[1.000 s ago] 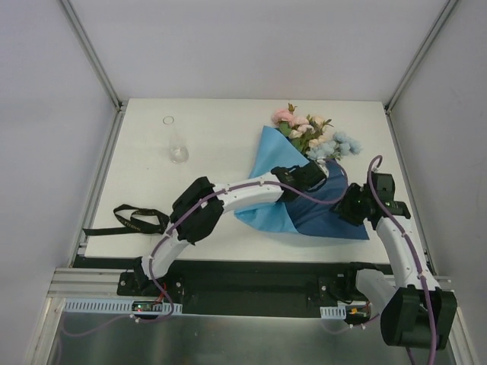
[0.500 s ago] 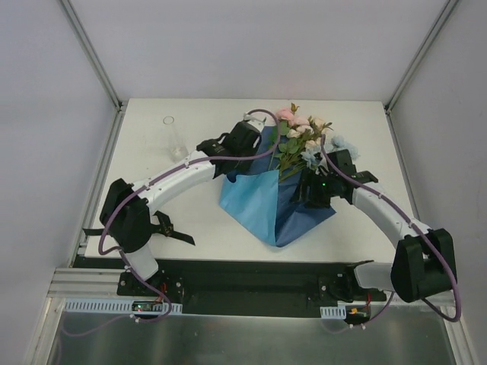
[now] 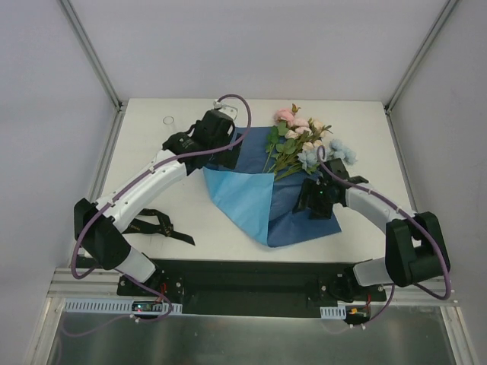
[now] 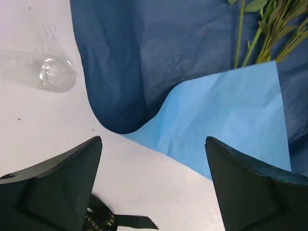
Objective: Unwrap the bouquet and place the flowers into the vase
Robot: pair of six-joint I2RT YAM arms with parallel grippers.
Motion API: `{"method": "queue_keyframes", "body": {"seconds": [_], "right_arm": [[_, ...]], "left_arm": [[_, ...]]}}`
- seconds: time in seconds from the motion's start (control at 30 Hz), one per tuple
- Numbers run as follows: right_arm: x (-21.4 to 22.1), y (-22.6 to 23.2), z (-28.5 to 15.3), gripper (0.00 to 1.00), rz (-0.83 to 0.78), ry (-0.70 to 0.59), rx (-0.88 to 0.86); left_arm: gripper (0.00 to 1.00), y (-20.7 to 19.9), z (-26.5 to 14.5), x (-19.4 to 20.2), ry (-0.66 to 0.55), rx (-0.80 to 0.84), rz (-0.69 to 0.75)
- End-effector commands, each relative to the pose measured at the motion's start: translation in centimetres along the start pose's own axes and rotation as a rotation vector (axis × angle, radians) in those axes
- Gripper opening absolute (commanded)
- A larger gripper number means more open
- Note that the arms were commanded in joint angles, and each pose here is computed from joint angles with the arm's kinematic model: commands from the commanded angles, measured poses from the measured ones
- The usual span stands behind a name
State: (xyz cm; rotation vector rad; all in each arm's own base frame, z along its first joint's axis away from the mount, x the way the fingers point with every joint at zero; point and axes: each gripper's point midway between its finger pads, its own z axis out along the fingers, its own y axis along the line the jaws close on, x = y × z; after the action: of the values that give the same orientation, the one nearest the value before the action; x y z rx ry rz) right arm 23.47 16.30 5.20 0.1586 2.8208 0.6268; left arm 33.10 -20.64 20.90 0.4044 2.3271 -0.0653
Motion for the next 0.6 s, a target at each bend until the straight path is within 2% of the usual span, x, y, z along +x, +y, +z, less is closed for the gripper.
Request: {"method": "queue_keyframes", "body": {"seconds": [0.0, 0.03, 0.13, 0.17, 0.23, 0.27, 0.33, 0.37, 0.43, 0.5, 0.57], "right_arm": [[0.1, -5.7, -1.5, 0.69, 0.208, -0.081, 0.123], [0.1, -6.4, -1.7, 0.70, 0.233, -0.091, 0.128], [-0.6, -8.6, -2.7, 0.70, 0.304, -0.135, 0.145], [-1.2, -9.2, -3.2, 0.70, 0.320, -0.161, 0.156], [-1.7, -10.0, -3.9, 0.70, 0.335, -0.184, 0.177], [-2.0, -10.0, -4.4, 0.70, 0.329, -0.199, 0.180], [-3.0, -9.9, -5.8, 0.71, 0.291, -0.233, 0.203], [-3.5, -9.4, -6.7, 0.71, 0.267, -0.268, 0.191], [-4.5, -8.2, -8.1, 0.71, 0.210, -0.307, 0.152], [-5.1, -7.5, -9.7, 0.72, 0.173, -0.346, 0.148], [-5.1, -7.0, -10.6, 0.75, 0.138, -0.364, 0.151]], "left_arm": [[0.88, 1.1, -1.5, -1.7, -0.013, -0.044, 0.054], [0.87, 0.6, -1.7, -2.0, -0.021, -0.011, 0.060], [0.84, -3.8, -2.6, -2.7, -0.024, 0.246, 0.090], [0.75, -6.8, -3.6, -2.6, -0.005, 0.421, 0.098], [0.67, -9.0, -3.0, -1.7, 0.042, 0.516, 0.092], [0.56, -9.7, -2.7, -1.0, 0.066, 0.540, 0.097], [0.48, -10.1, -1.3, 0.6, 0.108, 0.506, 0.131], [0.39, -9.8, -0.3, 2.0, 0.144, 0.470, 0.149], [0.32, -8.7, 1.4, 4.2, 0.193, 0.380, 0.191], [0.23, -8.2, 2.6, 7.6, 0.277, 0.348, 0.202], [0.19, -8.2, 3.3, 10.4, 0.350, 0.346, 0.191]]}}
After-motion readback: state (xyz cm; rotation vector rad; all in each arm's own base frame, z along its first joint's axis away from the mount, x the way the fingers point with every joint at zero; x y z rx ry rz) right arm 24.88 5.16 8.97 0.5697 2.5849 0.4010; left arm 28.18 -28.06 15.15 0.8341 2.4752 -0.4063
